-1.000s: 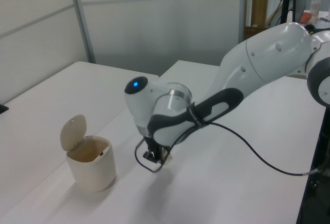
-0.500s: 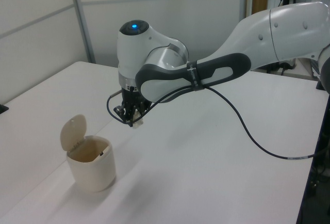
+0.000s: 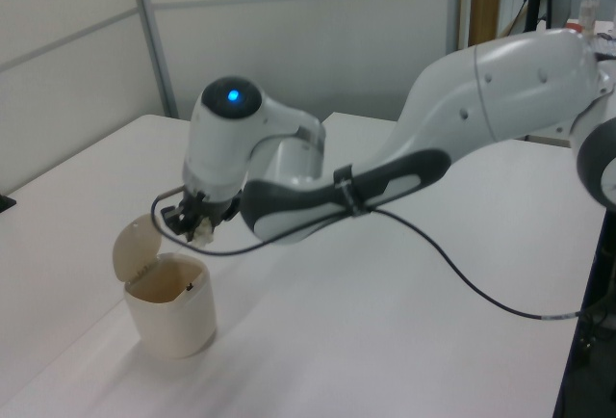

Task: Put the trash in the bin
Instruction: 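Carry the held paper ball over the open cream bin, then lower the gripper into the bin opening and release the paper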

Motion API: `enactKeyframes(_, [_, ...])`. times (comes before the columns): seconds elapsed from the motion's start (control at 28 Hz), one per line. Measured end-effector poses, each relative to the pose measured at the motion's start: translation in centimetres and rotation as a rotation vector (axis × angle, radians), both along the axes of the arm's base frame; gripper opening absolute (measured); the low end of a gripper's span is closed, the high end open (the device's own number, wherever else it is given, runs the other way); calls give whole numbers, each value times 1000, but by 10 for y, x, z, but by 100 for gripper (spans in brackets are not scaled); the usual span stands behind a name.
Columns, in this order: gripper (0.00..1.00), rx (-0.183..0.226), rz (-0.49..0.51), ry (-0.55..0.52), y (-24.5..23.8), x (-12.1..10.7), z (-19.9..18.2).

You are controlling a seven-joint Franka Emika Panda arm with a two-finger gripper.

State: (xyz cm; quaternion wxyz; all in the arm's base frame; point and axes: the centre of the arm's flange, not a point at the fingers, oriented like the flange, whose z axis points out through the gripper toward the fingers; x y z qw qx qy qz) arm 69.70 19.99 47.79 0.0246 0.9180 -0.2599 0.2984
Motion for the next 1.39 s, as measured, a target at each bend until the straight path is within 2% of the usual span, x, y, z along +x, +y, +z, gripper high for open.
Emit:
enactKeyframes(0.18, [32, -6, -26, -16, 19, 15, -25])
enactKeyframes(0.29, [35, -1, -40, -18, 22, 22, -35])
enactKeyframes(0.64, [70, 1, -24, -28, 37, 22, -35])
enactKeyframes(0.68, [77, -1, -24, -29, 37, 22, -35])
enactKeyframes(0.82, [88, -4, -24, -30, 36, 22, -35])
enactKeyframes(0.89, [100, -3, -23, -35, 36, 22, -32])
enactKeyframes(1.0, [100, -11, -11, -24, 34, 20, -23])
enactKeyframes(1.14, [100, 3, 44, 76, 20, 14, -4])
enactKeyframes(1.29, [100, 27, 158, 283, -18, 1, 14])
enactKeyframes(1.39, [100, 26, 253, 394, -51, -8, 29])
